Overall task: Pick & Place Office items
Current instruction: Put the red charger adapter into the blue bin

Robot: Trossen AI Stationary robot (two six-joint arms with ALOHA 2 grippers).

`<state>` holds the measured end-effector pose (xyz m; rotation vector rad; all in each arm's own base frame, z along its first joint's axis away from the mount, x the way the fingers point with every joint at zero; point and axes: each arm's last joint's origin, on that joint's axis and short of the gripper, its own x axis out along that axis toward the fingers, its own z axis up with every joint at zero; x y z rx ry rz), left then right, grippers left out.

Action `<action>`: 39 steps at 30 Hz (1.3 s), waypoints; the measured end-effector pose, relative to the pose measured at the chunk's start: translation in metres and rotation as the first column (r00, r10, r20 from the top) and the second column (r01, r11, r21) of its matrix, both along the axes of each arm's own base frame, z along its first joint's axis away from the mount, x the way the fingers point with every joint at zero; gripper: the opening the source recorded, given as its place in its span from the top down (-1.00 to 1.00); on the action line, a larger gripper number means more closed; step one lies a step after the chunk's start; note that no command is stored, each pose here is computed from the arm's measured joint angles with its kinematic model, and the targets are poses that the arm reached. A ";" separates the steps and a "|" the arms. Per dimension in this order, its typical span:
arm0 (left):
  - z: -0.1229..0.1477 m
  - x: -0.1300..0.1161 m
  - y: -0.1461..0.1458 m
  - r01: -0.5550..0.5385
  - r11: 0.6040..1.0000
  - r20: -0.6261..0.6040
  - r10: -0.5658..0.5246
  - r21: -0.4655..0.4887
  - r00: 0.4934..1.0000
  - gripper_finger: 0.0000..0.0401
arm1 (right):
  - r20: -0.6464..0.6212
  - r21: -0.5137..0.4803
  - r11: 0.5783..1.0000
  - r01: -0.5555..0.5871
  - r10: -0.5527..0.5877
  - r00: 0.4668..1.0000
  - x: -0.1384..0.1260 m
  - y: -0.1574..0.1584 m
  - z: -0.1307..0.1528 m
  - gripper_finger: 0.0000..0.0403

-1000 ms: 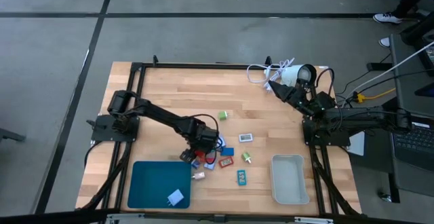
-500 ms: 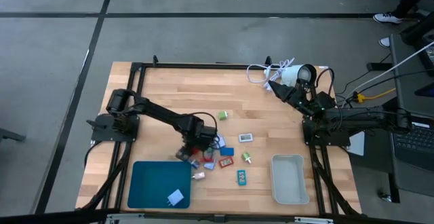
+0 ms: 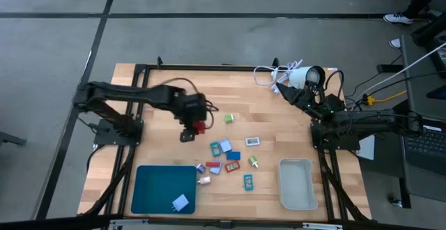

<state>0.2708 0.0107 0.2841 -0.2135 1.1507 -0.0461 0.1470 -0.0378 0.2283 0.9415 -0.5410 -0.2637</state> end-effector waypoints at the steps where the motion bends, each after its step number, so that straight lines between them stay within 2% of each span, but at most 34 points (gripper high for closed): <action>1: 0.007 -0.008 -0.003 -0.014 1.000 0.005 0.014 -0.022 1.000 -0.07 | 0.000 0.000 1.000 0.000 0.000 1.000 0.000 0.000 0.000 -0.41; 7: 0.026 -0.050 -0.044 -0.062 0.989 -0.126 0.045 -0.136 0.991 -0.07 | 0.000 -0.003 1.000 -0.007 0.007 1.000 0.000 0.000 0.000 -0.41; 13: 0.027 -0.062 -0.097 -0.061 0.973 -0.184 0.019 -0.223 0.983 -0.06 | -0.003 -0.011 1.000 -0.020 0.020 1.000 0.000 0.001 0.000 -0.41; 16: 0.021 -0.066 -0.121 -0.057 0.971 -0.233 0.000 -0.234 0.972 -0.06 | -0.003 -0.012 1.000 -0.020 0.020 1.000 0.000 0.001 0.000 -0.41; 20: 0.002 -0.068 -0.148 -0.053 0.966 -0.289 -0.024 -0.255 0.957 -0.06 | -0.009 -0.021 1.000 -0.016 0.016 1.000 0.000 0.001 0.000 -0.41; 25: -0.038 -0.072 -0.171 -0.093 0.960 -0.358 -0.007 -0.262 0.934 -0.06 | -0.009 -0.023 1.000 -0.015 0.015 1.000 0.000 0.001 0.000 -0.41; 30: -0.074 -0.080 -0.177 -0.169 0.950 -0.397 0.053 -0.263 0.916 -0.06 | -0.002 -0.008 1.000 -0.024 0.024 1.000 0.000 0.001 0.000 -0.41; 35: -0.101 -0.086 -0.179 -0.230 0.918 -0.382 0.095 -0.324 0.919 -0.06 | -0.001 -0.008 1.000 -0.024 0.024 1.000 0.000 0.001 0.000 -0.41; 39: -0.112 -0.092 -0.175 -0.341 0.894 -0.456 0.185 -0.289 0.871 -0.09 | 0.002 -0.007 1.000 -0.025 0.025 1.000 0.000 0.001 0.000 -0.41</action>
